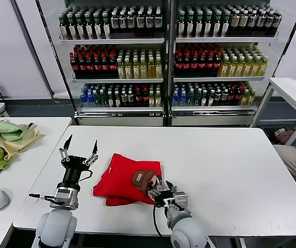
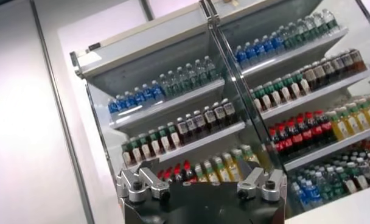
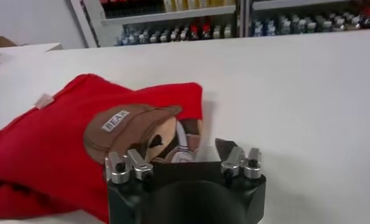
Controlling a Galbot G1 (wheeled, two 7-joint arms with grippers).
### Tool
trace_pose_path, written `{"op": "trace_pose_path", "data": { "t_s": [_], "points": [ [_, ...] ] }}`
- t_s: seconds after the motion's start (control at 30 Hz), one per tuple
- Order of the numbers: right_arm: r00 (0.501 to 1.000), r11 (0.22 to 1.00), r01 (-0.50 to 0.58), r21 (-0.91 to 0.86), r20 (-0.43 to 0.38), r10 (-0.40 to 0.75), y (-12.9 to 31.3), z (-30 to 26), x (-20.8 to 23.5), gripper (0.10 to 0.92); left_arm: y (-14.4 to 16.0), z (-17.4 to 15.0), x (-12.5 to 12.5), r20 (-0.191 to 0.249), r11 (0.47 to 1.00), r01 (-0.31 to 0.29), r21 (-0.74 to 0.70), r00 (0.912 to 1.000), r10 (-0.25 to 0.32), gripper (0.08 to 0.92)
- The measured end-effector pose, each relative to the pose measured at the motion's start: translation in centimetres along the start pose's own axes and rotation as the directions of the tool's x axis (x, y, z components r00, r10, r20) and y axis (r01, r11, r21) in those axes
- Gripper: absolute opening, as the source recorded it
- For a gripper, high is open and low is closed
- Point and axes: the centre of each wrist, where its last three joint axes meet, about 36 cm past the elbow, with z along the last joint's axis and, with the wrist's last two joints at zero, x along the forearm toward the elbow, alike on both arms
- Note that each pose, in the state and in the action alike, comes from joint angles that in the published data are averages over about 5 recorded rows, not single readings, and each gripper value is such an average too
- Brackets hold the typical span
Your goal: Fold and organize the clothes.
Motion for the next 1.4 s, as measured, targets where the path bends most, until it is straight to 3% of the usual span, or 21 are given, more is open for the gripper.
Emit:
{"op": "trace_pose_path", "data": {
  "t_s": [0.4,0.67,0.97,1.17,1.4],
  "points": [
    [0.999,0.999,0.031,-0.018,-0.019,-0.032,1.2,0.2,-1.2,0.379,0.9,1.2,-0.1,-0.004,0.999,0.007,-0.032,1.0000,-0.007,0.823],
    [0.999,0.999,0.026,0.027,0.018,-0.026,-0.2,-0.7,0.2,0.175,1.0,1.6,-0.3,0.013,0.999,-0.007,-0.035,0.9999,0.007,0.823],
    [0.993,0.988,-0.065,0.138,0.106,0.051,-8.4,-3.2,3.9,0.159,0.4,1.7,-0.9,0.042,0.999,0.002,-0.035,0.9991,0.000,0.823],
    [0.985,0.966,-0.142,0.215,0.128,0.116,-13.0,-4.1,4.6,0.172,-0.8,2.3,-1.5,0.097,0.997,-0.004,-0.081,0.9952,0.012,0.823],
    [0.974,0.937,-0.207,0.280,0.152,0.170,-16.6,-4.0,5.0,0.370,-1.4,3.3,-2.4,0.178,0.985,-0.005,-0.174,0.9833,0.036,0.823]
  ]
}}
